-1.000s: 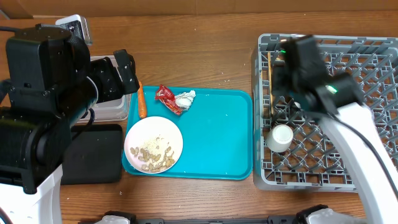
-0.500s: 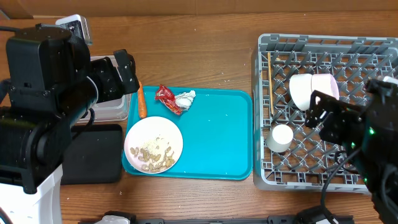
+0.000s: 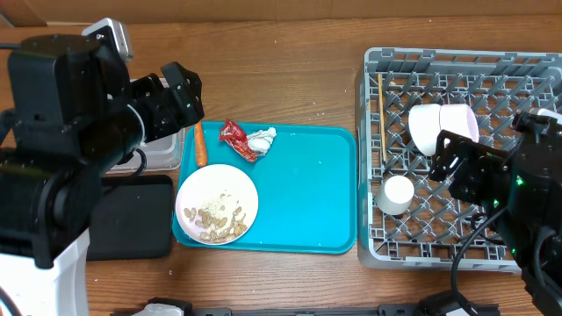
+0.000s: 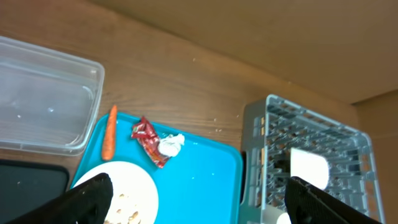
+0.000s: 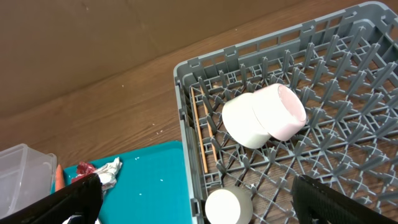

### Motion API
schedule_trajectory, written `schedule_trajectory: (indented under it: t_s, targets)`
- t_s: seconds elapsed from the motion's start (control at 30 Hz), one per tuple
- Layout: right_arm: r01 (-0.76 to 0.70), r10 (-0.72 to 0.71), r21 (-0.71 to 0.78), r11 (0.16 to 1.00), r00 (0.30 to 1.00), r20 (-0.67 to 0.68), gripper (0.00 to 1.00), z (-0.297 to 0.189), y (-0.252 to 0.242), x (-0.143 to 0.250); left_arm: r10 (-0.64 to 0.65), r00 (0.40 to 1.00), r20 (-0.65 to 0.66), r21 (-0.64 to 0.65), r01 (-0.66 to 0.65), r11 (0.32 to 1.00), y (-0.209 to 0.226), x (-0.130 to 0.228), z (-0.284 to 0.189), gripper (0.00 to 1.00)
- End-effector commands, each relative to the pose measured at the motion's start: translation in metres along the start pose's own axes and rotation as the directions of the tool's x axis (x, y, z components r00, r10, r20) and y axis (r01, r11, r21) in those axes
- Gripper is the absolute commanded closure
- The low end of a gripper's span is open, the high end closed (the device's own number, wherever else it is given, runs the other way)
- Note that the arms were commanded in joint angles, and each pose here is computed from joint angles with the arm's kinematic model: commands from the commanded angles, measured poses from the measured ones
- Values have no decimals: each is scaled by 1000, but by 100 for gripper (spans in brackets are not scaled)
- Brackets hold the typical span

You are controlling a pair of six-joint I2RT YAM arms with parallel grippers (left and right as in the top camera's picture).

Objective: Sort waste into correct bins and load items into the dishwasher

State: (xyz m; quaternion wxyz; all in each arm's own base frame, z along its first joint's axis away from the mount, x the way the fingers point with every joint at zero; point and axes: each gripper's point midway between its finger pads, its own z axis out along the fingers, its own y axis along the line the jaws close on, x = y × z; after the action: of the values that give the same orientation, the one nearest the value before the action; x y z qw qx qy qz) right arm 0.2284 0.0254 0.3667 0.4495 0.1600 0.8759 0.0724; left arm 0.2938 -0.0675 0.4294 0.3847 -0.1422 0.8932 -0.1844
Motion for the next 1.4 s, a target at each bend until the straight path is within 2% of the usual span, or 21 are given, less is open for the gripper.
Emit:
schedule_trajectory:
  t_s: [0.0,0.07,0.13,0.3,0.33,0.4,0.47,0.5,0.63,0.83,0.9,0.97,1.03,1.07,1.23,1.37]
  targets:
    - [-16,16,-10,1000,1000,23,0,-6,1,-6,56,990,-129,-89,-68,994,13,16,38,11]
    - [-16,16,-10,1000,1000,23,0,-6,1,-6,71,976,-208,-171,-108,979,23,28,64,11]
    - [-16,16,-10,1000,1000,23,0,-6,1,-6,85,957,-278,-210,-147,967,25,40,93,18]
    - [-16,16,-10,1000,1000,23,0,-6,1,-6,171,879,-446,-217,-292,931,18,74,181,25]
    - [-16,16,-10,1000,1000,23,0,-6,1,-6,176,846,-504,-231,-329,916,19,92,214,28]
    - [-16,16,-10,1000,1000,23,0,-6,1,-6,150,814,-561,-251,-341,906,22,113,245,22]
    - [-16,16,-10,1000,1000,23,0,-6,1,-6,131,780,-611,-268,-360,894,29,133,272,20]
    - [-16,16,-10,1000,1000,23,0,-6,1,-6,112,743,-660,-278,-379,883,38,153,295,24]
    - [-16,16,-10,1000,1000,23,0,-6,1,-6,82,691,-718,-296,-410,863,57,184,333,31]
    - [-16,16,-10,1000,1000,23,0,-6,1,-6,79,675,-734,-296,-422,857,69,204,367,39]
    - [-16,16,-10,1000,1000,23,0,-6,1,-6,86,684,-724,-297,-422,856,70,204,373,52]
    - [-16,16,-10,1000,1000,23,0,-6,1,-6,87,686,-722,-296,-420,858,69,204,375,74]
    - [-16,16,-10,1000,1000,23,0,-6,1,-6,86,682,-727,-297,-424,856,69,205,373,91]
    - [-16,16,-10,1000,1000,23,0,-6,1,-6,84,679,-729,-297,-425,855,70,205,372,96]
    - [-16,16,-10,1000,1000,23,0,-6,1,-6,81,681,-728,-301,-423,855,62,191,354,96]
    - [-16,16,-10,1000,1000,23,0,-6,1,-6,107,729,-676,-297,-403,866,41,158,331,96]
